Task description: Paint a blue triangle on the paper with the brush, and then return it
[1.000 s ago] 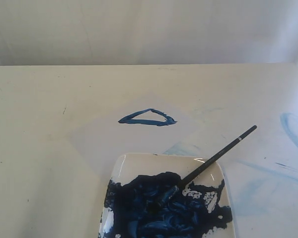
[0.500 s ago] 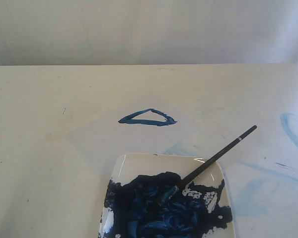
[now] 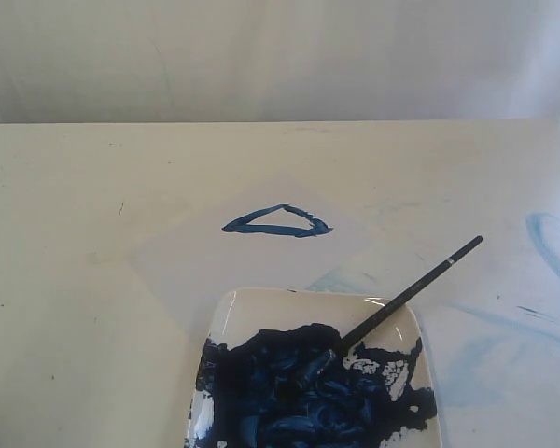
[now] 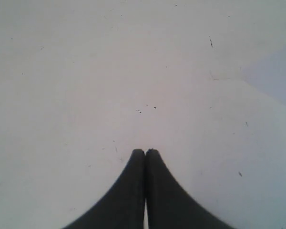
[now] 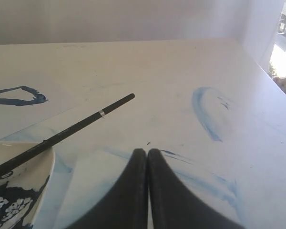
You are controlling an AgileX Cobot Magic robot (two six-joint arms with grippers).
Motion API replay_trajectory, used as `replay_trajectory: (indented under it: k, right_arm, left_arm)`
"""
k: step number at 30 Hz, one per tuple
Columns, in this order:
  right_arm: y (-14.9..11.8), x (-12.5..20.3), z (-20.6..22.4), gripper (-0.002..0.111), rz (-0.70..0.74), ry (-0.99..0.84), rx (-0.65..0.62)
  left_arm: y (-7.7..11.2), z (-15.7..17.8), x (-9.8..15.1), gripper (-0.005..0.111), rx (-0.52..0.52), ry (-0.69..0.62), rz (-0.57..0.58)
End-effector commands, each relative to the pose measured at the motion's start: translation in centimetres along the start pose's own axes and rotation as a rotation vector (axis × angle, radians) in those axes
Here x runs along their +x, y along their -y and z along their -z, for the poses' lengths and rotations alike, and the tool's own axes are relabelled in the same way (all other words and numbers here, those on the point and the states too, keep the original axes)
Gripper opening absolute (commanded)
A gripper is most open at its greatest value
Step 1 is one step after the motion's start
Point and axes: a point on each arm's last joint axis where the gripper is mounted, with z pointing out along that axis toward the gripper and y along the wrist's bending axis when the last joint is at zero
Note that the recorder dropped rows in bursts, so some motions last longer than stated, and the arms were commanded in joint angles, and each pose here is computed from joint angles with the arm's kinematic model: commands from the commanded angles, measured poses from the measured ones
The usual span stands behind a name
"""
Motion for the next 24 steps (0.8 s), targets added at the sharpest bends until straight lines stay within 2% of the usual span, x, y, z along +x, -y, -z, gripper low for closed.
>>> replay_trajectory:
  k: [1,8,13,24]
  right_arm:
    - [-0.01,-0.09,0.03,0.0,0.012,0.015,-0.002]
    - [-0.01,-0.09,0.03,0.0,0.012,0.015,-0.002]
    - [-0.01,-0.09,0.03,0.0,0.012,0.015,-0.002]
    - [-0.01,-0.09,0.03,0.0,0.012,0.015,-0.002]
  left_arm:
    - [-0.09,-0.02,0.12,0.0,-0.009,-0.002,-0.036]
    - [-0.19,-0.02,0.12,0.0,-0.019,-0.002,-0.128]
    - [0.18,-0.02,0.13,0.0,0.021,0.0,-0.206]
    - [0.49,0.0,0.1,0.0,0.066,0.008,-0.23]
